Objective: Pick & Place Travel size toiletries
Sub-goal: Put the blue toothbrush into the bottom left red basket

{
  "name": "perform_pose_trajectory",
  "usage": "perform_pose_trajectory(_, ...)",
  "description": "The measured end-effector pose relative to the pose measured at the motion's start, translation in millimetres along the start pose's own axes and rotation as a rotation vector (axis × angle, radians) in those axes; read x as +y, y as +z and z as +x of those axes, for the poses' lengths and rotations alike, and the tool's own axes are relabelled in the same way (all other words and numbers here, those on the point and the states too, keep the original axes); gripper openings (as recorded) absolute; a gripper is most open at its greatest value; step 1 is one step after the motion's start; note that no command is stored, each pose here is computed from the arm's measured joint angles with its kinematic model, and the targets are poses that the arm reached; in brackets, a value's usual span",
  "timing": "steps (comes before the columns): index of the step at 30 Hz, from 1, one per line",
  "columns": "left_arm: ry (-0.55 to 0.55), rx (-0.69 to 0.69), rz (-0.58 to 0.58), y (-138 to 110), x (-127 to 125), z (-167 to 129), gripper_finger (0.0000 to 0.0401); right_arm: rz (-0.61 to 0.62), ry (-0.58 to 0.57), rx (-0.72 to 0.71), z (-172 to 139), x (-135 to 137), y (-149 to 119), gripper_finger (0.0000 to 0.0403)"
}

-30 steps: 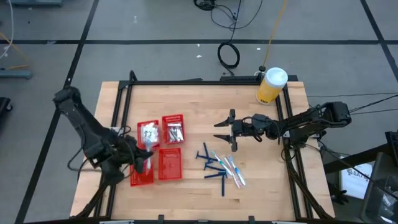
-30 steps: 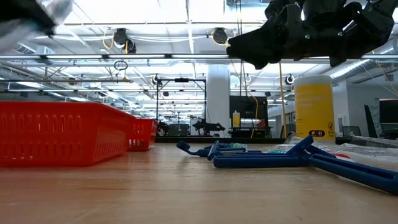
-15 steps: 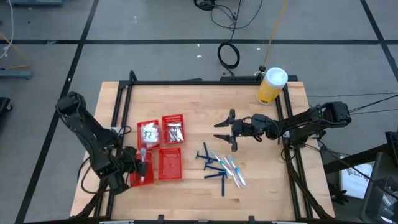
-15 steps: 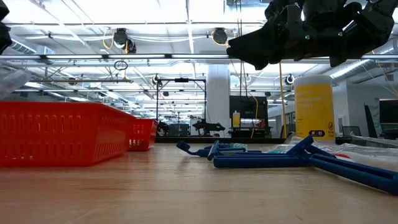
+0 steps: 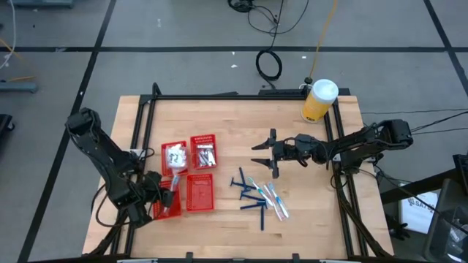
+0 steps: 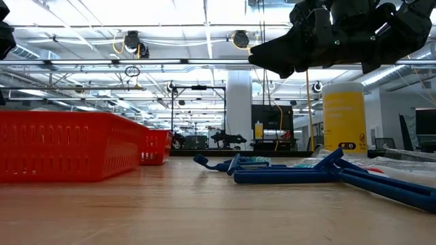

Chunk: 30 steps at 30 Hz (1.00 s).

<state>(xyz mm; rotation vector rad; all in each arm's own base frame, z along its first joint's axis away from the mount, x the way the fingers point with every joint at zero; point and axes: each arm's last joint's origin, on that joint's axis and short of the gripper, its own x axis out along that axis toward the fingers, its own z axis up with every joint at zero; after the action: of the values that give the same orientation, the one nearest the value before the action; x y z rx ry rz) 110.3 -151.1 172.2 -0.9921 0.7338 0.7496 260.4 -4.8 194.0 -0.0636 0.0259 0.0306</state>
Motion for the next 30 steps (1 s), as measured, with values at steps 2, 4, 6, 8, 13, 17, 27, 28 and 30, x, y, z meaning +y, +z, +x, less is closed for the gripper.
perform_pose_trajectory(2,-0.003,0.007,0.003,1.6,0.2,-2.0,0.0213,0.000,0.000,0.004,0.0,0.0,-0.3,0.0188)
perform_pose_trajectory(4,-0.029,0.004,0.009,5.4,-0.3,-6.0,0.0226,0.000,0.001,0.012,0.0,0.1,-1.2,0.0188)
perform_pose_trajectory(6,-0.084,-0.019,0.019,11.0,-1.8,-11.4,0.0236,-0.001,0.001,0.014,0.0,0.2,-1.4,0.0189)
perform_pose_trajectory(8,-0.151,-0.054,0.033,17.6,-3.8,-18.1,0.0243,-0.002,0.001,0.015,-0.1,0.1,-1.5,0.0191)
perform_pose_trajectory(13,-0.332,-0.235,0.197,34.0,-16.6,-39.8,0.0250,-0.023,0.003,0.042,-0.4,0.3,-3.7,0.0190)
perform_pose_trajectory(17,-0.422,-0.537,0.381,47.0,-31.0,-54.5,0.0249,-0.027,0.035,0.144,-2.3,6.8,-4.6,0.0188)
perform_pose_trajectory(27,-0.259,-0.792,0.624,97.2,-74.2,-56.2,0.0255,-0.016,-0.076,0.723,-9.2,64.1,3.7,0.0189)
perform_pose_trajectory(28,-0.280,-0.768,0.655,103.1,-78.2,-55.3,0.0255,0.002,-0.098,0.749,-11.0,69.6,6.4,0.0188)
perform_pose_trajectory(30,-0.369,-0.727,0.705,114.1,-88.3,-54.5,0.0255,0.075,-0.136,0.789,-15.2,80.1,11.9,0.0186)
